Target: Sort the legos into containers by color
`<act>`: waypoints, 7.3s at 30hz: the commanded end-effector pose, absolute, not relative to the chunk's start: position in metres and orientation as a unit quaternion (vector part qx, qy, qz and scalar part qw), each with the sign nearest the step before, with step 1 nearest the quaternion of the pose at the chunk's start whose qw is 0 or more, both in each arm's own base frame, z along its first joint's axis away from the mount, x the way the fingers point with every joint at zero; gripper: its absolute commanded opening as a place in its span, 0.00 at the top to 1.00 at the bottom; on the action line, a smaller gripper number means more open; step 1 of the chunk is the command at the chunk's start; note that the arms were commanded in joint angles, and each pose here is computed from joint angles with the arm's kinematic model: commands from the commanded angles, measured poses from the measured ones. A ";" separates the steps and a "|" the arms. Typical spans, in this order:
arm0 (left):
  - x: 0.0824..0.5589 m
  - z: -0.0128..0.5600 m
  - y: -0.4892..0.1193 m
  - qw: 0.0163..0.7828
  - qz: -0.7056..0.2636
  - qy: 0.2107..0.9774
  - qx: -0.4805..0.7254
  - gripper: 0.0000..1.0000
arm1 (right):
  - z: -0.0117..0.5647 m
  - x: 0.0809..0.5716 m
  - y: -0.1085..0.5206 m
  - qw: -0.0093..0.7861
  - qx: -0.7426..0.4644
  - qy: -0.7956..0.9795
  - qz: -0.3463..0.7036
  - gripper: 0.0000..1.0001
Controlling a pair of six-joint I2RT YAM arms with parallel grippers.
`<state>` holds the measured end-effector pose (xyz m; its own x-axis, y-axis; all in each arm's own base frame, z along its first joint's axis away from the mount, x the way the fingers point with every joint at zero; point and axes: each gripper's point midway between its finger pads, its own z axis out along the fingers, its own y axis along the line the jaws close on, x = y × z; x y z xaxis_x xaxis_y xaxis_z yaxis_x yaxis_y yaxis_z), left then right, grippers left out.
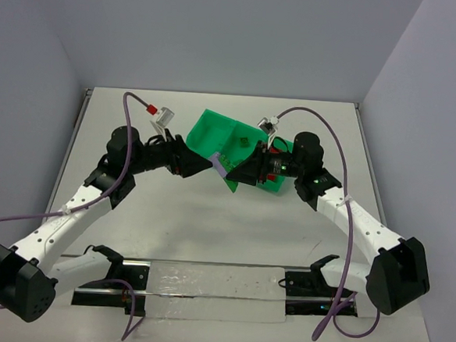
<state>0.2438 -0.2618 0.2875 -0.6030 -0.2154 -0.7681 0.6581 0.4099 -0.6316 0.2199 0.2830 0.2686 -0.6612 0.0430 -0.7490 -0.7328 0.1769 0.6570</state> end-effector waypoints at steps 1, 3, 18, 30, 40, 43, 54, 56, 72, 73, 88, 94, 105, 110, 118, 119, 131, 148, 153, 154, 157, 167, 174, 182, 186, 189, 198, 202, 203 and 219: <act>0.234 0.307 -0.257 0.429 -0.572 0.675 0.181 0.03 | 0.302 0.206 0.286 0.338 -0.291 0.630 0.635 0.85; 0.225 0.307 -0.254 0.418 -0.600 0.657 0.183 0.03 | 0.305 0.203 0.287 0.332 -0.296 0.621 0.645 0.86; 0.202 0.336 -0.257 0.414 -0.673 0.567 0.232 0.05 | 0.304 0.203 0.294 0.300 -0.298 0.611 0.670 0.86; 0.215 0.338 -0.261 0.407 -0.686 0.564 0.215 0.14 | 0.302 0.198 0.300 0.290 -0.305 0.611 0.670 0.85; 0.218 0.340 -0.262 0.406 -0.686 0.565 0.212 0.24 | 0.301 0.198 0.307 0.285 -0.310 0.618 0.664 0.85; 0.219 0.338 -0.263 0.405 -0.684 0.569 0.212 0.28 | 0.302 0.199 0.308 0.286 -0.310 0.617 0.664 0.85; 0.222 0.334 -0.262 0.405 -0.676 0.581 0.204 0.93 | 0.307 0.202 0.309 0.293 -0.300 0.617 0.666 0.86; 0.223 0.332 -0.262 0.405 -0.674 0.585 0.201 1.00 | 0.308 0.204 0.309 0.297 -0.295 0.617 0.666 0.86; 0.222 0.328 -0.260 0.408 -0.668 0.591 0.194 1.00 | 0.332 0.231 0.289 0.338 -0.198 0.594 0.702 0.89; 0.222 0.328 -0.260 0.409 -0.667 0.592 0.193 1.00 | 0.332 0.231 0.288 0.339 -0.196 0.593 0.704 0.89; 0.265 0.311 -0.248 0.424 -0.598 0.669 0.121 1.00 | 0.291 0.279 0.245 0.418 -0.078 0.676 0.602 0.90; 0.331 0.275 -0.234 0.425 -0.488 0.763 0.005 1.00 | 0.273 0.298 0.209 0.480 -0.044 0.746 0.459 0.89; 0.415 0.210 -0.242 0.391 -0.362 0.844 -0.069 1.00 | 0.271 0.287 0.174 0.524 -0.030 0.768 0.368 0.89; 0.447 0.202 -0.248 0.394 -0.341 0.850 -0.076 1.00 | 0.278 0.280 0.168 0.532 -0.031 0.765 0.360 0.89; 0.496 0.169 -0.256 0.379 -0.292 0.873 -0.091 0.91 | 0.285 0.266 0.164 0.536 -0.042 0.764 0.357 0.88; 0.500 0.166 -0.256 0.377 -0.286 0.876 -0.092 0.82 | 0.286 0.265 0.164 0.536 -0.043 0.764 0.358 0.88; 0.497 0.191 -0.258 0.395 -0.258 0.878 -0.085 0.23 | 0.286 0.261 0.166 0.531 -0.054 0.766 0.360 0.88; 0.283 0.306 -0.288 0.410 -0.608 0.670 0.109 0.28 | 0.290 0.240 0.220 0.450 -0.162 0.720 0.503 0.86; 0.265 0.313 -0.299 0.396 -0.628 0.655 0.144 0.27 | 0.288 0.241 0.224 0.436 -0.174 0.723 0.507 0.86; 0.266 0.313 -0.300 0.398 -0.626 0.655 0.145 0.28 | 0.288 0.240 0.226 0.431 -0.178 0.722 0.510 0.86; 0.265 0.314 -0.301 0.395 -0.628 0.654 0.148 0.35 | 0.285 0.239 0.228 0.424 -0.185 0.726 0.509 0.86; 0.285 0.307 -0.310 0.363 -0.592 0.712 0.101 0.41 | 0.271 0.254 0.227 0.444 -0.181 0.766 0.429 0.87; 0.295 0.305 -0.308 0.347 -0.575 0.740 0.041 0.34 | 0.253 0.271 0.215 0.464 -0.161 0.803 0.338 0.88; 0.300 0.295 -0.312 0.330 -0.555 0.763 0.029 0.33 | 0.249 0.271 0.219 0.463 -0.168 0.809 0.321 0.88; 0.301 0.287 -0.321 0.314 -0.562 0.765 0.026 0.34 | 0.247 0.271 0.222 0.461 -0.174 0.814 0.309 0.88; 0.304 0.280 -0.330 0.305 -0.555 0.773 0.025 0.34 | 0.247 0.270 0.223 0.462 -0.177 0.814 0.304 0.88; 0.307 0.270 -0.347 0.292 -0.543 0.787 0.035 0.37 | 0.247 0.268 0.224 0.463 -0.185 0.814 0.297 0.88; 0.305 0.267 -0.353 0.281 -0.543 0.790 0.043 0.41 | 0.248 0.268 0.226 0.463 -0.187 0.812 0.301 0.88; 0.304 0.267 -0.353 0.280 -0.545 0.789 0.045 0.41 | 0.248 0.268 0.226 0.463 -0.188 0.813 0.300 0.88; 0.294 0.263 -0.372 0.249 -0.551 0.792 0.078 0.55 | 0.247 0.266 0.230 0.460 -0.194 0.813 0.300 0.88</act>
